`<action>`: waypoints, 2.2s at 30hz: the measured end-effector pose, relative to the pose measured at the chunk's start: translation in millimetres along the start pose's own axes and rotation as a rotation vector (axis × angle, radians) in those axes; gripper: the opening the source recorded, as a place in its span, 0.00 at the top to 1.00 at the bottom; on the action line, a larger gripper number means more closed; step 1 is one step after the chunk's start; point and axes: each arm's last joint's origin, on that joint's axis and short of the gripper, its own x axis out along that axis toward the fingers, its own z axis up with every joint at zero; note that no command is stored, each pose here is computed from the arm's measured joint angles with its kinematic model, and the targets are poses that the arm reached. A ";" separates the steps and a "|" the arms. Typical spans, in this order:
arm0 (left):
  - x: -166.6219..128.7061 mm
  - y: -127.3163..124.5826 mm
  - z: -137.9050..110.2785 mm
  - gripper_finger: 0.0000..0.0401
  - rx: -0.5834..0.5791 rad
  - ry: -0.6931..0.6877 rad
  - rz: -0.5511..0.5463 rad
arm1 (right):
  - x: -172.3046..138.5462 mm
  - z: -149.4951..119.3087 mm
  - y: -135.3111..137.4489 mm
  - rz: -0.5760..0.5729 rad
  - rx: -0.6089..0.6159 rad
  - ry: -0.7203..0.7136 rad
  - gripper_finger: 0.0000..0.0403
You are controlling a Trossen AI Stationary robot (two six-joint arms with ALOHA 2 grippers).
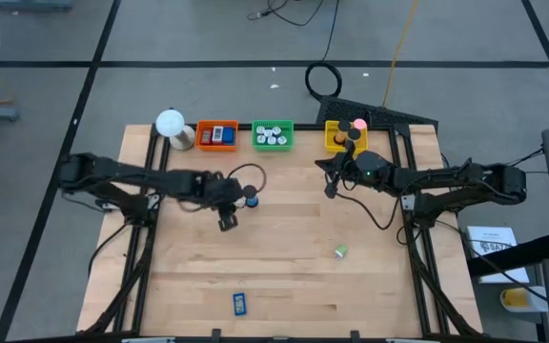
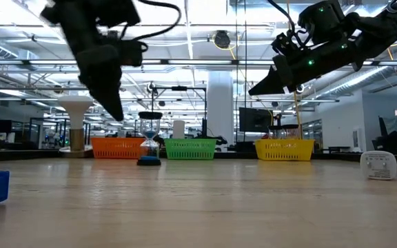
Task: Pick & Place Office items
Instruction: Put the blue hourglass into the yellow basket
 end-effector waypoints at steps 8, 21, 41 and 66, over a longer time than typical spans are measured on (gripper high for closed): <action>42.9 -2.0 -42.5 0.55 -0.198 -0.339 -0.004 | 0.0 0.4 0.0 0.000 0.001 -0.004 1.00; 79.4 0.6 -46.1 0.37 -0.171 -0.745 0.105 | 0.0 1.1 -0.1 -0.001 0.002 -0.012 1.00; 147.9 -25.4 59.8 0.61 0.001 -0.898 -0.124 | -0.1 2.8 -0.2 -0.002 0.004 -0.029 1.00; 159.1 -18.1 98.6 0.38 0.193 -0.670 -0.245 | -0.1 1.6 0.0 -0.001 0.002 -0.017 1.00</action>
